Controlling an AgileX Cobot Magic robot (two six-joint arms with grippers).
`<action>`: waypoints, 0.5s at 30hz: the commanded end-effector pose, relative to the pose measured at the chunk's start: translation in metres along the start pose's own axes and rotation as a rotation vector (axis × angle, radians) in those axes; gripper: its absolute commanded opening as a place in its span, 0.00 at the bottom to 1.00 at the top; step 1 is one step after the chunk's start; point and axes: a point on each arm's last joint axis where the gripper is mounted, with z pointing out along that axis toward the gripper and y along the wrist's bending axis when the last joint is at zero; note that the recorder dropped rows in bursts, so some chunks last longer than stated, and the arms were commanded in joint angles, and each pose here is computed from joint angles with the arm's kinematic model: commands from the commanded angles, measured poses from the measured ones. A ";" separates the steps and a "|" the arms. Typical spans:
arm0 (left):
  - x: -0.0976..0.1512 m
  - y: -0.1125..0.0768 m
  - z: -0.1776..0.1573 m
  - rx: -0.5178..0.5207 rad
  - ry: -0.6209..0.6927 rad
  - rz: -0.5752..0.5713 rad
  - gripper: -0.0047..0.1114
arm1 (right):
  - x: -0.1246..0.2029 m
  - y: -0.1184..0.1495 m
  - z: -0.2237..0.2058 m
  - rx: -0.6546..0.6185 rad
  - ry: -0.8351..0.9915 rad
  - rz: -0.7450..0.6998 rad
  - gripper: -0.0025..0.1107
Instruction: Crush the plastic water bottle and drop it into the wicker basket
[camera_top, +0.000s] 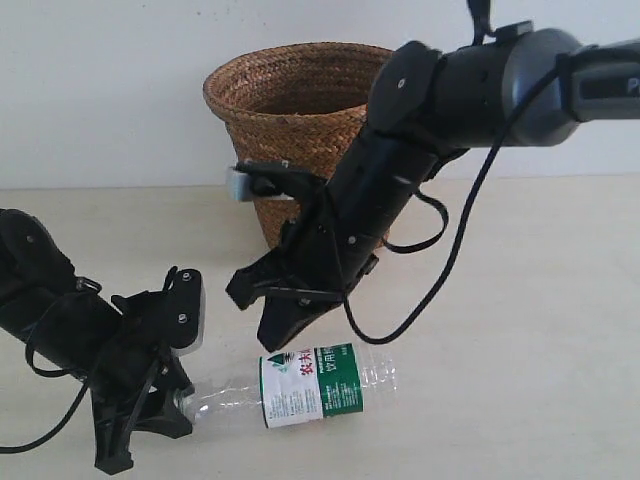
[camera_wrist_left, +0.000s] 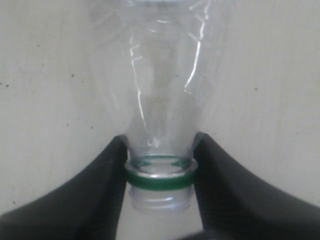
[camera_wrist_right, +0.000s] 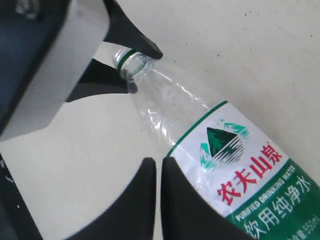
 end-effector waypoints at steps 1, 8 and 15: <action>-0.002 0.000 -0.002 -0.009 -0.010 -0.020 0.08 | -0.002 -0.008 0.020 0.020 -0.004 0.026 0.02; -0.002 0.000 -0.002 -0.009 -0.010 -0.028 0.08 | 0.000 -0.023 0.043 0.043 0.014 0.059 0.02; -0.002 0.000 -0.002 -0.009 -0.010 -0.032 0.08 | 0.007 -0.042 0.073 0.067 0.073 0.094 0.02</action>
